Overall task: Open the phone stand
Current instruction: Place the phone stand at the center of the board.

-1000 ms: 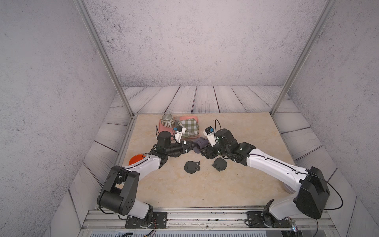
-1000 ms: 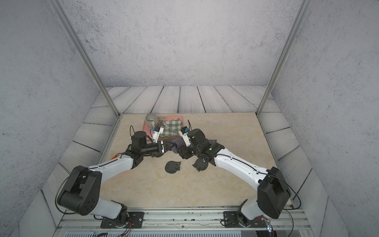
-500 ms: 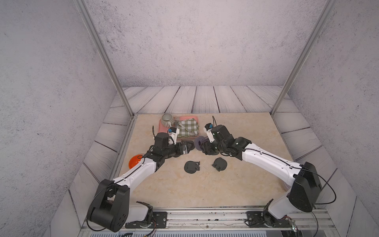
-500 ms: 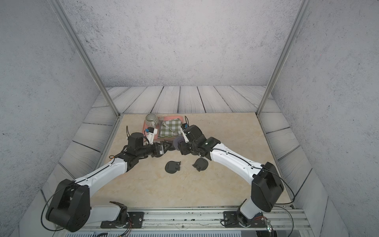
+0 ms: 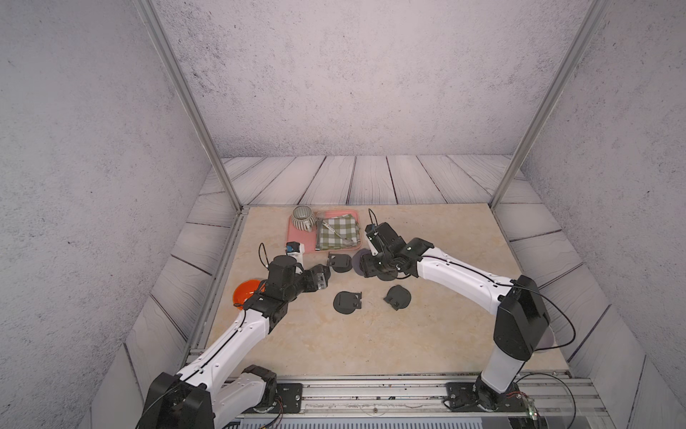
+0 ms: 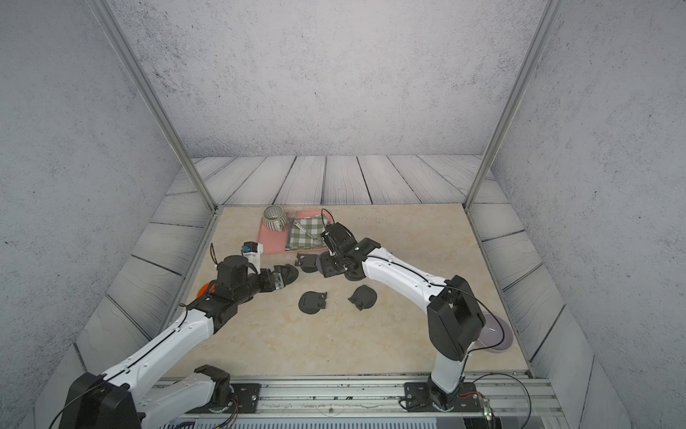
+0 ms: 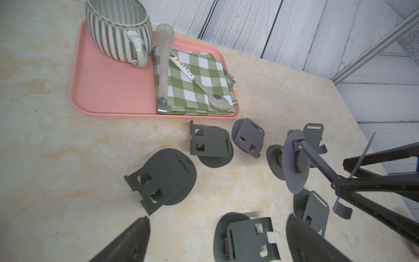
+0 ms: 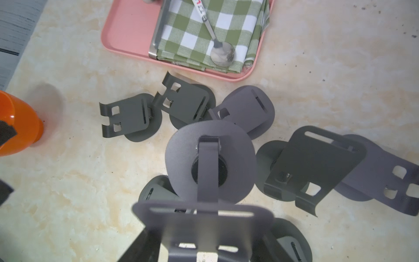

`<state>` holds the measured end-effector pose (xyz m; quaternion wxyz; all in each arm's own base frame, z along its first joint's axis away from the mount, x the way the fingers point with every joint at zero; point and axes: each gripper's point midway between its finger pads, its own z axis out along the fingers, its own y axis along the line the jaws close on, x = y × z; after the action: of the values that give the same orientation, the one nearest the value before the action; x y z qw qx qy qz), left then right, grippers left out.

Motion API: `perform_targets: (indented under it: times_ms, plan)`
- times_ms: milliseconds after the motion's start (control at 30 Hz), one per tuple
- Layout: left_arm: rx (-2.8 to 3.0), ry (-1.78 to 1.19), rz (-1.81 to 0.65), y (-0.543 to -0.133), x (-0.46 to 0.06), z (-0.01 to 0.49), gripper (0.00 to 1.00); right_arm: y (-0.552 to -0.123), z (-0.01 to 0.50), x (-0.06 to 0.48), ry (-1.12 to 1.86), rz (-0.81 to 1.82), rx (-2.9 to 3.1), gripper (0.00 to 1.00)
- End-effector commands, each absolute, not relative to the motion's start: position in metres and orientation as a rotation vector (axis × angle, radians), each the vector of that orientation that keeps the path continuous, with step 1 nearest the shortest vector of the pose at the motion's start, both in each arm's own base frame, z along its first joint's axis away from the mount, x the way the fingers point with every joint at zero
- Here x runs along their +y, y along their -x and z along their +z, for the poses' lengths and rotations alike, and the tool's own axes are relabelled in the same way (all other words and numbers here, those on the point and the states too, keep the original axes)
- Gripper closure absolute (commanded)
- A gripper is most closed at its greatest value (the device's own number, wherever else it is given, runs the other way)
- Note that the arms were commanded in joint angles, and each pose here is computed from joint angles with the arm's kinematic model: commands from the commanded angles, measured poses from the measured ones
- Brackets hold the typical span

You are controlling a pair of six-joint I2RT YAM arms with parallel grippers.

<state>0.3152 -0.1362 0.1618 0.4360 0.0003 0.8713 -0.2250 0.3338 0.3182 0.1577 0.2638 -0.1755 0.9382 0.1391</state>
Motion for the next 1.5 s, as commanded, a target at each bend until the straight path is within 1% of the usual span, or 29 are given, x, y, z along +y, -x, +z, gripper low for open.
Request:
perform_targets:
  times_ms: [0,900,1200,1300,1333,1400,1467]
  plan:
    - [2.168,-0.006,-0.52,-0.312,-0.131,0.16,0.02,-0.337,0.15,0.312,0.423,0.317,2.58,0.44]
    - [2.171,-0.019,-0.564,-0.307,-0.136,0.154,0.01,-0.341,0.085,0.318,0.425,0.234,2.712,0.44]
    - [2.179,-0.022,-0.568,-0.307,-0.137,0.151,0.01,-0.339,0.072,0.326,0.441,0.258,2.756,0.41]
    - [2.182,-0.022,-0.568,-0.307,-0.137,0.15,0.01,-0.339,0.071,0.327,0.443,0.258,2.761,0.37]
    - [2.183,-0.022,-0.568,-0.307,-0.137,0.149,0.01,-0.34,0.073,0.327,0.441,0.26,2.76,0.35]
    - [2.18,-0.023,-0.57,-0.307,-0.137,0.151,0.01,-0.34,0.075,0.327,0.438,0.258,2.755,0.24]
    - [2.182,-0.024,-0.57,-0.307,-0.137,0.15,0.01,-0.341,0.08,0.326,0.436,0.259,2.743,0.17]
